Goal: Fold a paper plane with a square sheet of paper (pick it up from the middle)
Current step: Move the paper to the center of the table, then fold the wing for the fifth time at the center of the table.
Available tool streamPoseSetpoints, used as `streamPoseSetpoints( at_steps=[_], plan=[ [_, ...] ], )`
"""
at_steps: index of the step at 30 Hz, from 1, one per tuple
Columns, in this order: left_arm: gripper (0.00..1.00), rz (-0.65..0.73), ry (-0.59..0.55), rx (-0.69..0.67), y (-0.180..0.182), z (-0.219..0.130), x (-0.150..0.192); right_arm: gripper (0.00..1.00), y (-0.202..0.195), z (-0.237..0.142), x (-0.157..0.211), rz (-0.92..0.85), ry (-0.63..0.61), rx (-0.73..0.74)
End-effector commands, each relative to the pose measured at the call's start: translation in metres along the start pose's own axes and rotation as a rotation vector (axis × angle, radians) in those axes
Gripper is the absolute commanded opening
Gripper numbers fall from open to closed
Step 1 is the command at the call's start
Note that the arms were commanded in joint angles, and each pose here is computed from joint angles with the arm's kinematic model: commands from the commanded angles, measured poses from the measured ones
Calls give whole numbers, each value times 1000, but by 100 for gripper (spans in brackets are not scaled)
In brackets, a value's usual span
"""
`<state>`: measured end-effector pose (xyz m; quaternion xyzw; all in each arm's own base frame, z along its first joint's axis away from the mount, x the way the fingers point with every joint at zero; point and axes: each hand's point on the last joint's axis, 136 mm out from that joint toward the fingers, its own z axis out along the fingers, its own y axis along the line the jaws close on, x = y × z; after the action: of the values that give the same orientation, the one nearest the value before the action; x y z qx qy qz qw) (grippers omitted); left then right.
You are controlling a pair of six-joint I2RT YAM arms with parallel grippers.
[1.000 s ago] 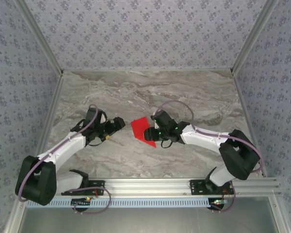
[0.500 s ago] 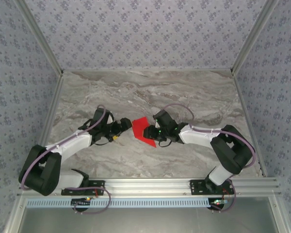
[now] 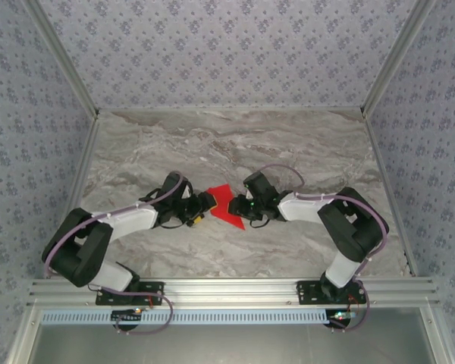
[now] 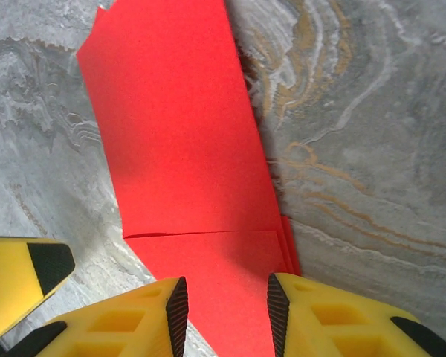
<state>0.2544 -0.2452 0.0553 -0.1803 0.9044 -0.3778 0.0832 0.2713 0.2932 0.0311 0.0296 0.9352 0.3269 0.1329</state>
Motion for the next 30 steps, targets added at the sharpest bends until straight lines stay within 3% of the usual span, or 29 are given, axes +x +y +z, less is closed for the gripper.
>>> streamPoseSetpoints(
  at_steps=[1, 5, 9, 20, 30],
  plan=[
    [66, -26, -14, 29, -18, 3, -4, 35, -11, 3, 4, 42, 18, 8],
    [54, -45, 0, 24, -17, 11, 0, 33, -17, 3, 6, 63, 23, 12],
    [48, -64, 12, 20, -14, 18, 2, 31, -20, 3, 7, 79, 30, 6],
    [44, -85, 26, -11, -9, 30, 0, 30, -24, 3, 8, 96, 38, -1],
    [36, -57, 38, 65, -28, 34, -3, 29, -27, 4, 11, 87, 45, 1]
  ],
)
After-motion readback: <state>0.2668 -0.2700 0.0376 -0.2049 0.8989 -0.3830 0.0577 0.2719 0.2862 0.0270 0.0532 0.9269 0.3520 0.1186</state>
